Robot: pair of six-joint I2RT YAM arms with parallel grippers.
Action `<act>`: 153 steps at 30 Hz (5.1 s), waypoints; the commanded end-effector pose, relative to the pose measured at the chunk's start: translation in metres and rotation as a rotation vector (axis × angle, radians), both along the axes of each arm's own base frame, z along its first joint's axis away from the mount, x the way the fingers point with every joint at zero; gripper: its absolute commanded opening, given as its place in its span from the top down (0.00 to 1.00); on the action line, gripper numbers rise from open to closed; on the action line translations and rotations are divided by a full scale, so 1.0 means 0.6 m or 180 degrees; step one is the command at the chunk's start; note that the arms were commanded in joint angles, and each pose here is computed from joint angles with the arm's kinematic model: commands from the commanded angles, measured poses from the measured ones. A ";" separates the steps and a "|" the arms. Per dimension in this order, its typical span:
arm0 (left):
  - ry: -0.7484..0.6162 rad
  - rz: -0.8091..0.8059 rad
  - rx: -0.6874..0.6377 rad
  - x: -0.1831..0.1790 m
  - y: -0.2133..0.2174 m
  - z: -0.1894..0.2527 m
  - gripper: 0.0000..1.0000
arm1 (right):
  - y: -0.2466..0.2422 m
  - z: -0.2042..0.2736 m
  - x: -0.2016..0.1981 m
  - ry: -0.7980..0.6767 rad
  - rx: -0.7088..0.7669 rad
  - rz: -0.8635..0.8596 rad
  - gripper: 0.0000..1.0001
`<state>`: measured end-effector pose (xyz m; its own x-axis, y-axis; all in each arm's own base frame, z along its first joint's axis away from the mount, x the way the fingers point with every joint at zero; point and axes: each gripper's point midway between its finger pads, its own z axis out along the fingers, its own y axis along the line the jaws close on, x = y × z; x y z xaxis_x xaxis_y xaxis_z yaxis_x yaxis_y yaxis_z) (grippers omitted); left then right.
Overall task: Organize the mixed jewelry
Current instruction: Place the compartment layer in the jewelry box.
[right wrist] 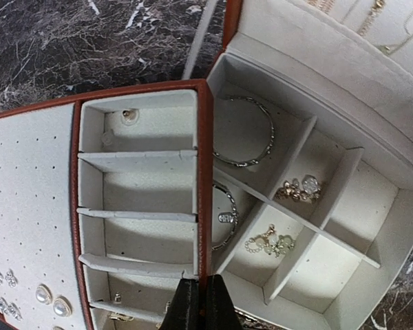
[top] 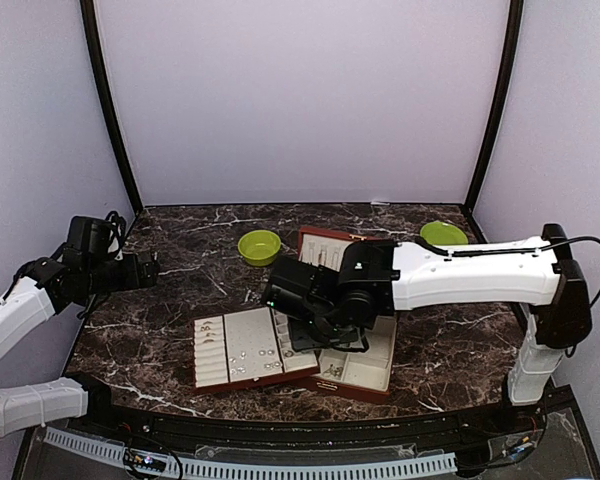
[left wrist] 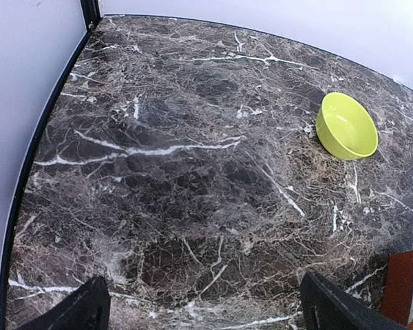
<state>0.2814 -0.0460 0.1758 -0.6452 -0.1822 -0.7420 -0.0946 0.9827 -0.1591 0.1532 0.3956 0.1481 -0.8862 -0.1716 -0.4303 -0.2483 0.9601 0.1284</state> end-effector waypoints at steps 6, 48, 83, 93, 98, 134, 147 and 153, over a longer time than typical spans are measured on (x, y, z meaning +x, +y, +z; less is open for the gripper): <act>-0.0042 0.0057 0.0008 -0.001 0.007 0.009 0.01 | -0.053 0.044 -0.016 -0.0141 0.0245 -0.0340 1.00; 0.0014 0.0055 0.0048 0.001 0.008 0.000 0.01 | -0.281 -0.030 -0.034 0.0068 0.0119 -0.1199 1.00; -0.0103 0.0131 0.0077 -0.004 0.018 0.016 0.01 | -0.262 -0.064 0.019 -0.0044 -0.0242 -0.1686 1.00; -0.0125 0.0150 0.0080 -0.005 0.020 0.019 0.01 | -0.226 -0.075 0.029 -0.0015 -0.0124 -0.1681 1.00; -0.0119 0.0148 0.0085 -0.005 0.020 0.018 0.01 | -0.210 -0.083 0.032 0.0010 -0.0073 -0.1656 1.00; -0.0172 0.0202 0.0116 -0.009 0.027 0.026 0.01 | -0.222 -0.058 0.040 -0.0114 -0.0163 -0.1459 0.56; -0.0213 0.0156 0.0109 -0.009 0.024 0.030 0.01 | -0.228 0.015 0.105 -0.0534 0.0648 -0.0772 0.23; -0.0247 0.0160 0.0109 -0.011 0.025 0.034 0.01 | -0.242 0.070 0.165 -0.0873 0.1210 -0.0322 0.02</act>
